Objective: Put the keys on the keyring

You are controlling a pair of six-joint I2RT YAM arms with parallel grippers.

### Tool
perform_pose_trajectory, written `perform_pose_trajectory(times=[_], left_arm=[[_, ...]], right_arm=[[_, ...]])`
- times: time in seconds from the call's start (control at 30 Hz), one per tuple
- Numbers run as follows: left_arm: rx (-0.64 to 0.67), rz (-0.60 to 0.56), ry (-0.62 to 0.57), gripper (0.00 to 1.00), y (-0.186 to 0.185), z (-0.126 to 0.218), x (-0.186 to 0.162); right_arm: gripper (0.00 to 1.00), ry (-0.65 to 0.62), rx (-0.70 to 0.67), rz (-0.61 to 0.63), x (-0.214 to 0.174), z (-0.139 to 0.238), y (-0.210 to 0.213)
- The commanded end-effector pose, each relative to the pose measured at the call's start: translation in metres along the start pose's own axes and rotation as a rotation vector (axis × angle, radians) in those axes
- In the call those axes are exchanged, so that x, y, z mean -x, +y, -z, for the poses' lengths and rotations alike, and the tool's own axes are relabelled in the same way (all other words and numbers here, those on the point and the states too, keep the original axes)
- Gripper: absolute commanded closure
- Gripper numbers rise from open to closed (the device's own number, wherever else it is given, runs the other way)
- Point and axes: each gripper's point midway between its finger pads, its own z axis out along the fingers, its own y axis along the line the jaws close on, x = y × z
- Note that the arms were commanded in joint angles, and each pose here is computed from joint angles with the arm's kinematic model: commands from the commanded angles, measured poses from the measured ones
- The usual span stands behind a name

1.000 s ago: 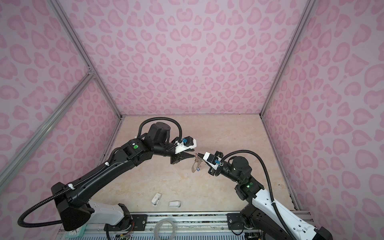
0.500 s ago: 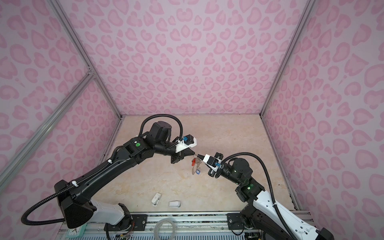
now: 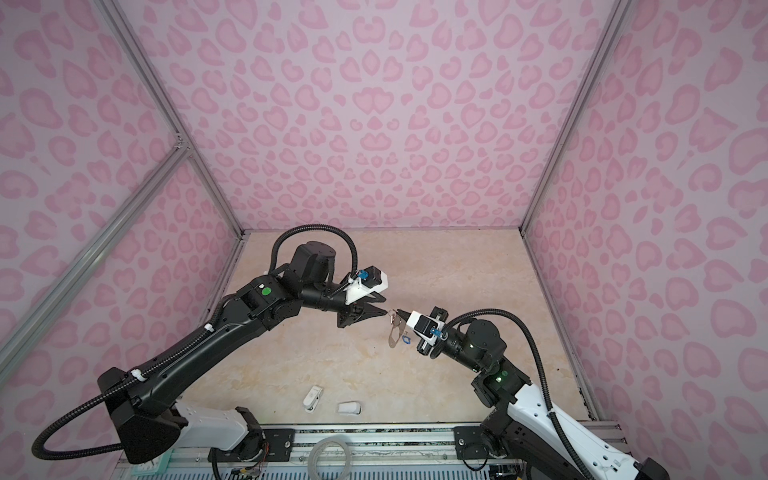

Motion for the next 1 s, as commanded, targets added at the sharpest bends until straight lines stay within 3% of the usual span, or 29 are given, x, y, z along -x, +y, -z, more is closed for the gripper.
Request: perform_pose_trajectory(times=[0.0, 0.3, 0.7, 0.97], left_arm=[[-0.053, 0.042, -0.035, 0.67, -0.006, -0.003, 0.005], [-0.076, 0.081, 0.005, 0.71, -0.006, -0.015, -0.008], [-0.109, 0.077, 0.023, 0.94, -0.008, -0.02, -0.014], [-0.136, 0.083, 0.029, 0.97, -0.011, -0.022, -0.014]], right_arm=[[1.0, -0.03, -0.023, 0.017, 0.007, 0.001, -0.004], [1.0, -0.041, -0.024, 0.021, 0.009, 0.002, -0.002], [1.0, -0.064, -0.013, 0.027, 0.014, 0.004, 0.0], [1.0, -0.097, -0.004, 0.035, 0.02, 0.005, 0.002]])
